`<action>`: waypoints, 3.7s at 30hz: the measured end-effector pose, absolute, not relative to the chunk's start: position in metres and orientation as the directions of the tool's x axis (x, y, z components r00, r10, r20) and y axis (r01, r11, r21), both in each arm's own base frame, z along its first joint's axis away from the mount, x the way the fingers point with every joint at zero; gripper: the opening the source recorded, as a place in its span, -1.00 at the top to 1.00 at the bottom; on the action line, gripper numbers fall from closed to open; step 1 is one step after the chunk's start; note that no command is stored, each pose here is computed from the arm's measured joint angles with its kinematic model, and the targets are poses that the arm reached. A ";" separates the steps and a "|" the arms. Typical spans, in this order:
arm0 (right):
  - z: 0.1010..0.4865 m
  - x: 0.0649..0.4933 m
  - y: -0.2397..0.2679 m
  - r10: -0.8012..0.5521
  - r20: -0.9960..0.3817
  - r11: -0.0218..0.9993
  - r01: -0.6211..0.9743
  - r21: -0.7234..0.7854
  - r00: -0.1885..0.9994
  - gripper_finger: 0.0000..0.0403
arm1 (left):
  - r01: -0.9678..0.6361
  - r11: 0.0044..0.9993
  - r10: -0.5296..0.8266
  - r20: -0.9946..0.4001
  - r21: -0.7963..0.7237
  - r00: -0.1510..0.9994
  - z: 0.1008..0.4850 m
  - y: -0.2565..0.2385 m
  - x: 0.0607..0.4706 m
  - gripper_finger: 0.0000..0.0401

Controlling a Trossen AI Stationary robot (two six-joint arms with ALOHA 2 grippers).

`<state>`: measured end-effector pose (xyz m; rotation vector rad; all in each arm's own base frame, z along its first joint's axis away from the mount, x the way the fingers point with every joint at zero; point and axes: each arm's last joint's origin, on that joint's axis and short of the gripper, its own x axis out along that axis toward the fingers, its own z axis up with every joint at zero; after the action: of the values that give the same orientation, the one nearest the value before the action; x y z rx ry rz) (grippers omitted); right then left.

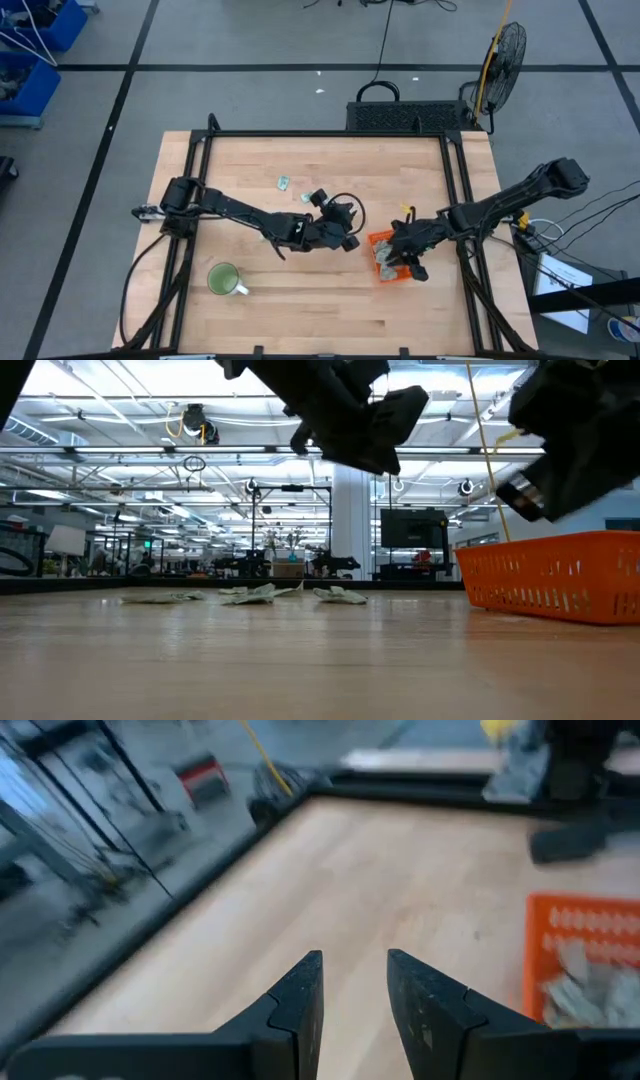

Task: Pick and place Stevia / Truvia into bins
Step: Put the stevia packet into the orange basket

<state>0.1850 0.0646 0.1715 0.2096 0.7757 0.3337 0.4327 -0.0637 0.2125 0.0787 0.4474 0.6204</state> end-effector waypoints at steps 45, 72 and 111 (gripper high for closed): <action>0.098 0.337 0.002 -0.068 -0.676 0.997 0.069 -0.025 0.733 0.28 | -0.527 0.838 0.538 -0.380 0.143 0.753 0.345 -0.054 0.335 0.40; 0.184 0.289 0.056 0.067 -0.697 0.994 -0.110 -0.016 0.714 0.97 | -0.528 0.837 0.535 -0.425 0.145 0.730 0.340 -0.054 0.332 0.40; 0.201 0.218 0.090 0.135 -0.675 0.986 -0.166 0.018 0.725 0.39 | -0.532 0.832 0.541 -0.434 0.156 0.720 0.339 -0.052 0.331 0.40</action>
<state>0.2178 0.0897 0.2010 -0.0443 0.7409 0.1657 0.3312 -0.0516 0.3385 0.0206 0.4862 0.5929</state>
